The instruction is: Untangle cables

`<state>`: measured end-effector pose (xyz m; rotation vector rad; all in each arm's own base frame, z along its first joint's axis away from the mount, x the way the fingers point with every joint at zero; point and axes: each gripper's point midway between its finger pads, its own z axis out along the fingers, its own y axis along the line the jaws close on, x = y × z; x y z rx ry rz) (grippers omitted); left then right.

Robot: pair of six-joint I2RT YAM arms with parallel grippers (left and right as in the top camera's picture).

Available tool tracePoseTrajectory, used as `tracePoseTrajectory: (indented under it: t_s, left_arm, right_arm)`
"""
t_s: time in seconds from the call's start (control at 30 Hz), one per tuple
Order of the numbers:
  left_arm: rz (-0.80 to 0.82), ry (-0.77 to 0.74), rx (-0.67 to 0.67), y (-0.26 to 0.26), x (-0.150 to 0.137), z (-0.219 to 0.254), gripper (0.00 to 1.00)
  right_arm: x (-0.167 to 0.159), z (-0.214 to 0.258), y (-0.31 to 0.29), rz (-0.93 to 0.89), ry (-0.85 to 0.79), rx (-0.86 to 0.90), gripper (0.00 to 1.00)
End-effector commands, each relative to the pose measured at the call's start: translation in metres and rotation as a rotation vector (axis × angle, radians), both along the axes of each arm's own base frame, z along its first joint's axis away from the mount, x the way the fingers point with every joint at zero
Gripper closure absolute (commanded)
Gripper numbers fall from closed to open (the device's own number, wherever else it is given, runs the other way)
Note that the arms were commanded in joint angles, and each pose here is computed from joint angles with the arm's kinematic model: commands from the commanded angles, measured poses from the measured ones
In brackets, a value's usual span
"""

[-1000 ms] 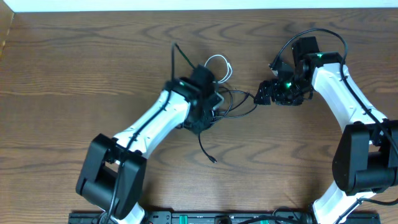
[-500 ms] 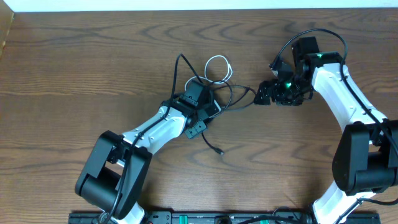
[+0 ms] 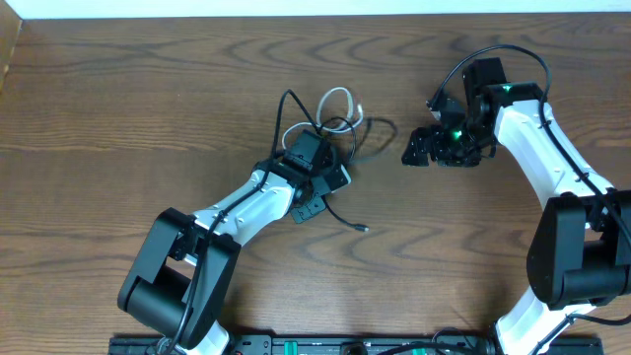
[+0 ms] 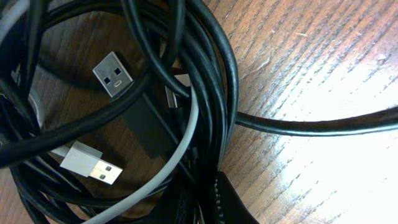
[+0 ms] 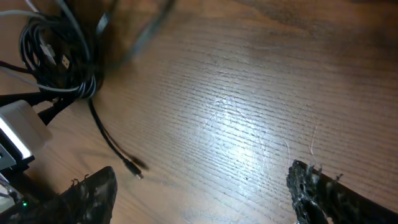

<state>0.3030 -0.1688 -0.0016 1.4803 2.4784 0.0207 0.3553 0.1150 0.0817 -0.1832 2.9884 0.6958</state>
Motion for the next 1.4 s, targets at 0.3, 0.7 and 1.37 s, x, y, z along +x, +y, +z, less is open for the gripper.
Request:
tracePoseTrajectory:
  t_s: [0.3,0.7,1.37]
  left_arm:
    - [-0.023,-0.043,-0.376,-0.028,0.004,0.084,0.92]
    - [-0.013,0.039,-1.197,0.007,0.021,0.201,0.92]
    - [0.116,0.313,-1.449,0.016,0.078,0.166,0.92]
  right_arm:
    - [-0.003,0.017,0.016,0.088,-0.040,0.190,0.21]
    - [0.003,0.097,0.040,0.120,-0.154,0.764,0.24]
    - [0.049,0.053,0.073,-0.396,0.121,0.469,0.69]
